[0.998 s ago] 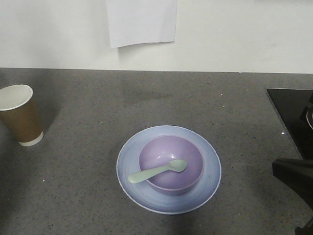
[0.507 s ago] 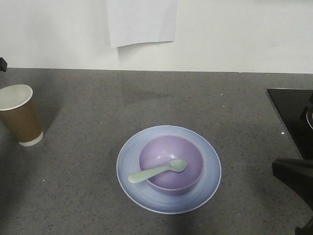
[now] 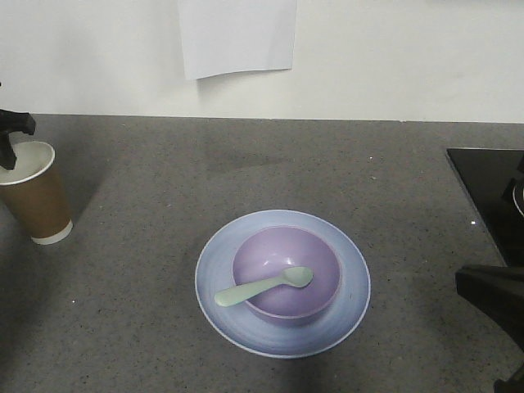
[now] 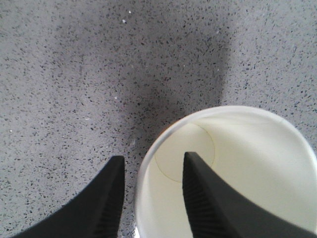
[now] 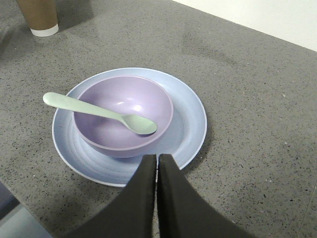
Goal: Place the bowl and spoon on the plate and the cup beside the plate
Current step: 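Grasp the brown paper cup rim with the left gripper and lift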
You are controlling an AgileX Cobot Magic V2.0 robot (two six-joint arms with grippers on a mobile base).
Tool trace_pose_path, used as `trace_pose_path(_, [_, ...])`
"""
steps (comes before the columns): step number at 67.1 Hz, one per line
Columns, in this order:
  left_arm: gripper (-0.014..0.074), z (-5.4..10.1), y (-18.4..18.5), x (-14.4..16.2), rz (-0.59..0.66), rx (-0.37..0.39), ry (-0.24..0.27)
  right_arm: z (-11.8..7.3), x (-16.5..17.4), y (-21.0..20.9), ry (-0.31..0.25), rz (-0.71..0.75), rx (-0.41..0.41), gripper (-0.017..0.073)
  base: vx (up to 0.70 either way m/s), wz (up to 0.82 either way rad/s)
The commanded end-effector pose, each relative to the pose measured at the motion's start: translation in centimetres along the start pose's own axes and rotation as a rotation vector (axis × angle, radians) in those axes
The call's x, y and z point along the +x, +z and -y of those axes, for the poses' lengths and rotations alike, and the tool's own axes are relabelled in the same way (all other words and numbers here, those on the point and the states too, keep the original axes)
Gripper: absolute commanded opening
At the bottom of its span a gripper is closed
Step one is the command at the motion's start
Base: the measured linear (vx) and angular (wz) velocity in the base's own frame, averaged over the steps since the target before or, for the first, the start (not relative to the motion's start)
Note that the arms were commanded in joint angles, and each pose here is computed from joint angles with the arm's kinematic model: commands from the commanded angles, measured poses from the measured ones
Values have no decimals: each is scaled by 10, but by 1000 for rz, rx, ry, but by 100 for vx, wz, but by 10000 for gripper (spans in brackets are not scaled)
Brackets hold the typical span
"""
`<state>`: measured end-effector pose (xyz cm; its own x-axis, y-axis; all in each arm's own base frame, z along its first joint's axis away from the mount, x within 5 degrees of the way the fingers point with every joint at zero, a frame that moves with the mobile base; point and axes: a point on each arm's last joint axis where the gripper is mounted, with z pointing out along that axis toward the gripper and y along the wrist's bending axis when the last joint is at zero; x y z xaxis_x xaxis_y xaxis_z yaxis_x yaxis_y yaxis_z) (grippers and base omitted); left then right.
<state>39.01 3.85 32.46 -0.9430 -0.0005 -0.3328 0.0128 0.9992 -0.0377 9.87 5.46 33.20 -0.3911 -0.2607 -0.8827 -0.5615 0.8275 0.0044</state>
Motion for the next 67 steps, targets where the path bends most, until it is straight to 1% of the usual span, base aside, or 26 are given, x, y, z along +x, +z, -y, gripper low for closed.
trace_pose_path(1, [282, 4, -27, -1, 78, 0, 8, 2, -13, -5, 0, 84, 26, -4, 0, 0])
trace_pose_path(7, [257, 4, -27, -1, 75, 1, 8, 2, -13, -5, 0, 84, 26, -4, 0, 0])
trace_pose_path(14, [194, 4, -27, -1, 75, 0, 9, 2, -13, -5, 0, 84, 26, -4, 0, 0])
trace_pose_path(23, [71, 4, -27, -1, 75, -1, 12, 2, -13, -5, 0, 84, 26, -4, 0, 0])
trace_pose_path(29, [-9, 4, -27, -1, 75, -3, 36, 2, -13, -5, 0, 84, 26, -4, 0, 0])
trace_pose_path(42, [-8, 5, -29, 0, 80, 3, 43, 2, -13, -5, 0, 84, 26, -4, 0, 0])
trace_pose_path(48, [-8, 8, -34, 0, 97, 29, 52, 2, -13, -5, 0, 84, 26, -4, 0, 0])
trace_pose_path(55, [-8, 13, -49, 3, 138, 66, 70, 2, -13, -5, 0, 84, 26, -4, 0, 0])
trace_pose_path(65, [-8, 22, -79, 11, 216, 119, 66, 2, -13, -5, 0, 84, 26, -4, 0, 0])
trace_pose_path(67, [-8, 24, -86, 13, 234, 132, 73, 2, -13, -5, 0, 84, 26, -4, 0, 0])
